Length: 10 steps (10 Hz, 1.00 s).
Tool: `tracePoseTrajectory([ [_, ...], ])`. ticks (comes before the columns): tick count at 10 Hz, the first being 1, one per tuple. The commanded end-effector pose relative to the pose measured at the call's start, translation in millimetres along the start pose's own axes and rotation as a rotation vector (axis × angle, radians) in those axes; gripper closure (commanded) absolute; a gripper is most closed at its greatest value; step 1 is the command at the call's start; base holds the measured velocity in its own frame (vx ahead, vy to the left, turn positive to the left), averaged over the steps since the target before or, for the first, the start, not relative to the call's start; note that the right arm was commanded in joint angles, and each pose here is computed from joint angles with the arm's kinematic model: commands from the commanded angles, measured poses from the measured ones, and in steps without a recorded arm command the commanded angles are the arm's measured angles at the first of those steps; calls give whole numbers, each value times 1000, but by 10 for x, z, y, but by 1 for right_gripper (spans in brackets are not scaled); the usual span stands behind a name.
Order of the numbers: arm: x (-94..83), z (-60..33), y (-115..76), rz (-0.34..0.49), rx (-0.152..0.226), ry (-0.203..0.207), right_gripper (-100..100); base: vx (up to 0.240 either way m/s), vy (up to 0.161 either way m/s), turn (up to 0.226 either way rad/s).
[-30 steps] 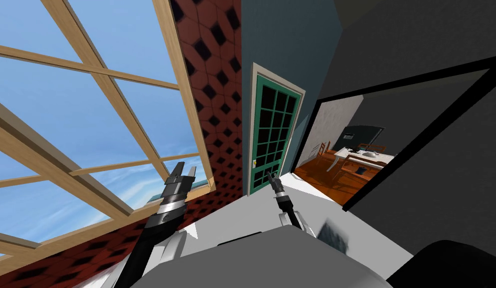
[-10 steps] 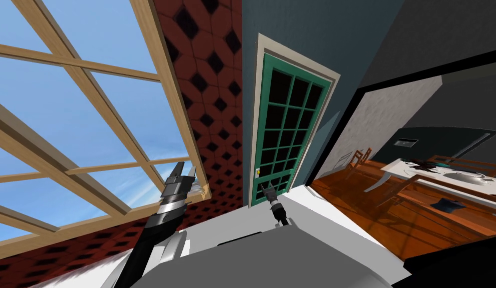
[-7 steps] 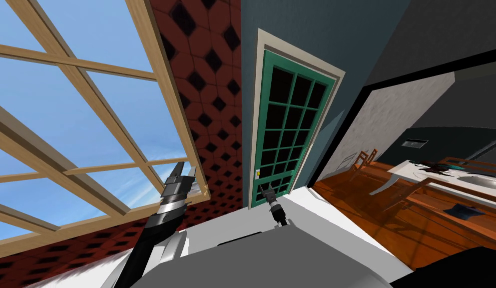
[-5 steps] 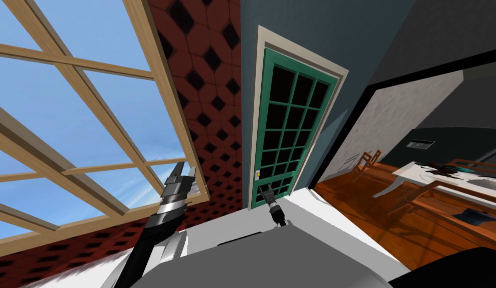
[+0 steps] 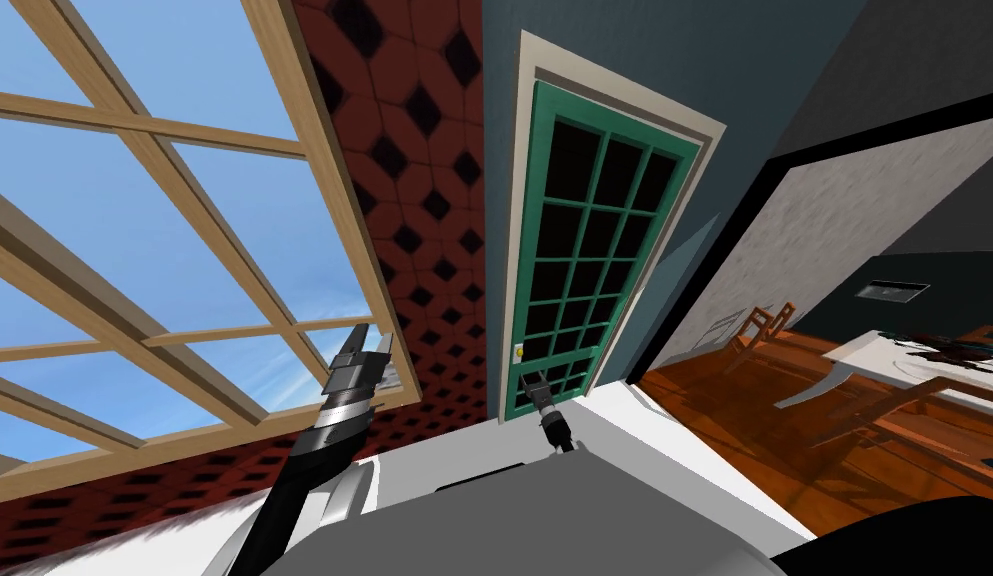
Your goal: Pull the door open
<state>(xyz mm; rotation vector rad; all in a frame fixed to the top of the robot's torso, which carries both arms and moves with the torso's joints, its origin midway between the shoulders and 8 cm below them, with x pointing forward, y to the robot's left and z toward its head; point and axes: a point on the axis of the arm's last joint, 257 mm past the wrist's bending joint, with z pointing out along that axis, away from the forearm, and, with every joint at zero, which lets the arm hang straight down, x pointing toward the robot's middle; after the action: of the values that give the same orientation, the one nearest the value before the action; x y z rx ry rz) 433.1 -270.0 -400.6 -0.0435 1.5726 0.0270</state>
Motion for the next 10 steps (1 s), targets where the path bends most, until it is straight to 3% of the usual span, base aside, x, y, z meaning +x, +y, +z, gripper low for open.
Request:
tracePoseTrajectory([
  [1,37,0,-77,-10,18,7,-100,22,39,69],
  [6,117,46,-306,-29,90,25,-100,41,-3,78],
  [9,131,130,-270,-24,114,28,-100,67,-80,74],
  [10,119,196,-181,-16,115,24,-100,71,-104,44],
])
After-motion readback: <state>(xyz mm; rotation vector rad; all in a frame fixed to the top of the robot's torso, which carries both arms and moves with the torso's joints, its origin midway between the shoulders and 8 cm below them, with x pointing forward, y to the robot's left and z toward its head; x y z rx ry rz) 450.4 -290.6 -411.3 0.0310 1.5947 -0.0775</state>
